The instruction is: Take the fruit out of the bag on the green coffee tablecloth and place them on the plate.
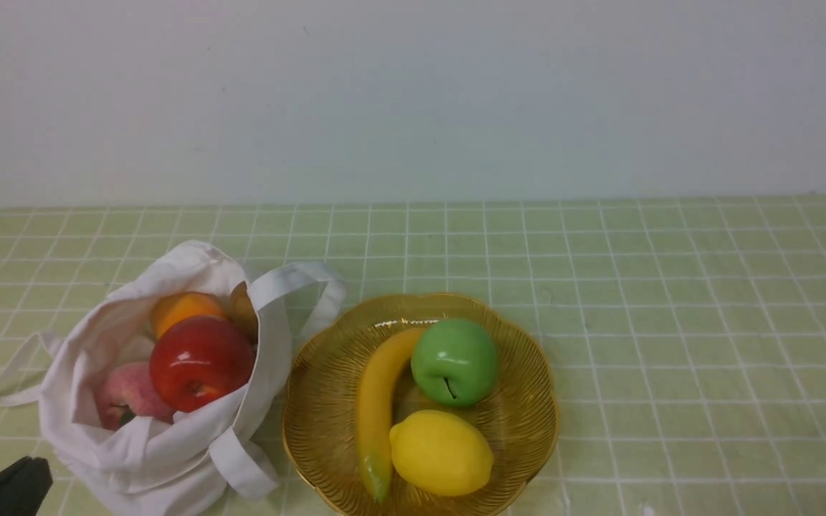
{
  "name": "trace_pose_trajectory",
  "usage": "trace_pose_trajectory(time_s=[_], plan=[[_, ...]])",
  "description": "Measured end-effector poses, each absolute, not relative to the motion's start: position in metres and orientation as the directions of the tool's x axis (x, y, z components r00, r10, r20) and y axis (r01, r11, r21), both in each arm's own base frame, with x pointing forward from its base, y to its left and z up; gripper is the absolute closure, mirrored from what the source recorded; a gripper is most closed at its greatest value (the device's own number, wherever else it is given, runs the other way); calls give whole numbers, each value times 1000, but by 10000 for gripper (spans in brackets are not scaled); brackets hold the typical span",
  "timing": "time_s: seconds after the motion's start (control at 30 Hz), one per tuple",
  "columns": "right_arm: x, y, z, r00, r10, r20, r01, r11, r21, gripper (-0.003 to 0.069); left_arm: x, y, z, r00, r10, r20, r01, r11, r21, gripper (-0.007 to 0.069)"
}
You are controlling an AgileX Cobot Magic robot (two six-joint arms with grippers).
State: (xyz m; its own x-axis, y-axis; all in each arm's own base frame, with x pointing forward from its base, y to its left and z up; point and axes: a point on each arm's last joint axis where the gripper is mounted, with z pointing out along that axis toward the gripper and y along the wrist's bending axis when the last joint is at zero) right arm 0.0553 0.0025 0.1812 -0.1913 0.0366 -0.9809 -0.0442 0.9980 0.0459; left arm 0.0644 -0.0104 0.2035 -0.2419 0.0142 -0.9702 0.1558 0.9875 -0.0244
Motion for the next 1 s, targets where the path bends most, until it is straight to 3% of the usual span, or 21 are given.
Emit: trace_pose_trajectory(time_s=[0.1, 0.27, 0.47, 1.0], plan=[[55, 2, 181, -191, 37, -981, -44, 998, 46, 674, 60, -5, 184, -232, -2, -973, 75, 997, -20, 633], [55, 2, 181, -191, 37, -981, -44, 998, 46, 674, 55, -1, 179, -217, -18, -976, 18, 1000, -22, 633], [55, 2, 181, -191, 37, -981, -44, 998, 46, 674, 53, 0, 171, -301, -17, -954, 9, 1000, -21, 633], [55, 2, 181, -191, 37, -981, -44, 998, 46, 674, 52, 0, 170, -304, -19, -952, 8, 1000, -23, 633]])
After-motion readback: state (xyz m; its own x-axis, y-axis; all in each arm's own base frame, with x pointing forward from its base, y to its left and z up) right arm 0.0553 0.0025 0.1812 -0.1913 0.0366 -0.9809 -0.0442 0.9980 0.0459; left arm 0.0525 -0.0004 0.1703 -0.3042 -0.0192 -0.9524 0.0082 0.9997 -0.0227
